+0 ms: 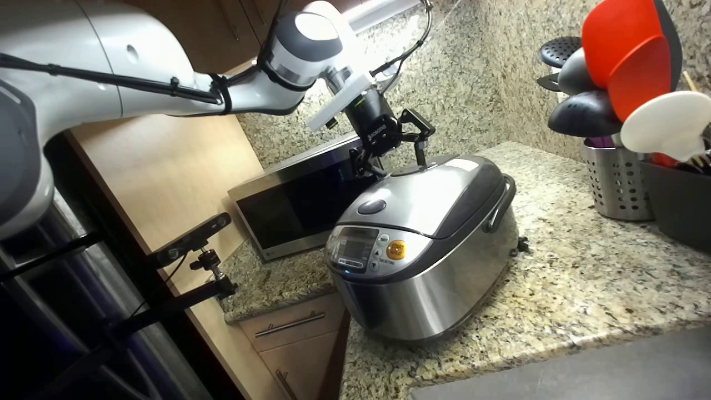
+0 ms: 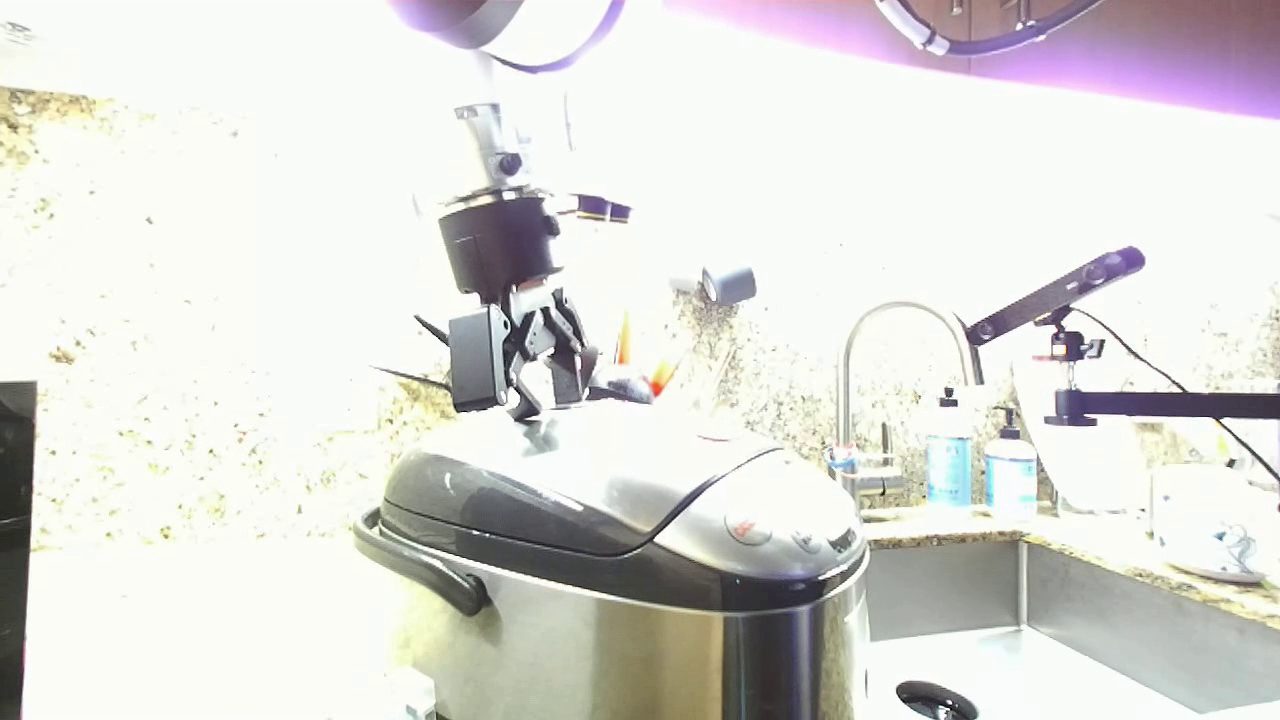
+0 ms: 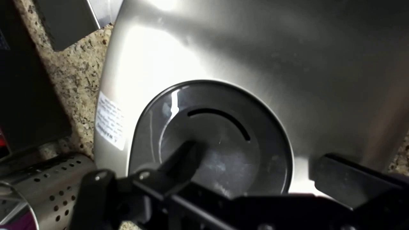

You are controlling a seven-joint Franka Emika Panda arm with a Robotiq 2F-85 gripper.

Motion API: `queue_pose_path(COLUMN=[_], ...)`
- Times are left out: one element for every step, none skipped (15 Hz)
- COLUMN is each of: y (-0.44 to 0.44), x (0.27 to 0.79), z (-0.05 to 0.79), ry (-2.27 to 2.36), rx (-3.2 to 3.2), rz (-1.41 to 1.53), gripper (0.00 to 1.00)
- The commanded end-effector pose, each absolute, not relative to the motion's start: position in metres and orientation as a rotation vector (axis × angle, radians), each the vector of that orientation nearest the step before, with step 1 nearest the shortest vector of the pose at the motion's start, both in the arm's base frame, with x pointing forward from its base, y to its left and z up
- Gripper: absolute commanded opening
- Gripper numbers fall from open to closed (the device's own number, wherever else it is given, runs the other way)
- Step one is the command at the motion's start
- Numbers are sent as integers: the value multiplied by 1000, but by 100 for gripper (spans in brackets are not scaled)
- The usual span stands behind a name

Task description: Close the rice cooker

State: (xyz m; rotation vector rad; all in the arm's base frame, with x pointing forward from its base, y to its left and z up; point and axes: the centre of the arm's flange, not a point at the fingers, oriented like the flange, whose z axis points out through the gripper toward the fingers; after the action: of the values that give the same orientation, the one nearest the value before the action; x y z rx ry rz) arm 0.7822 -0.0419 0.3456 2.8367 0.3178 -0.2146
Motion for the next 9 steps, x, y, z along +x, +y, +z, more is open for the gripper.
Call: queue_pose_path(y=[-50, -51, -52, -54, -55, -55, -57, -59, -61], x=[830, 831, 833, 835, 836, 837, 837, 837, 838], z=[322, 321, 320, 316, 311, 308, 305, 301, 298], ry=[319, 319, 315, 311, 306, 297, 300, 295, 289], rx=[2795, 2776, 2776, 2765, 2761, 2765, 2768, 2764, 2768], rz=[-173, -161, -152, -174, -188, -200, -219, -225, -231], gripper=[100, 100, 100, 100, 100, 100, 100, 100, 100])
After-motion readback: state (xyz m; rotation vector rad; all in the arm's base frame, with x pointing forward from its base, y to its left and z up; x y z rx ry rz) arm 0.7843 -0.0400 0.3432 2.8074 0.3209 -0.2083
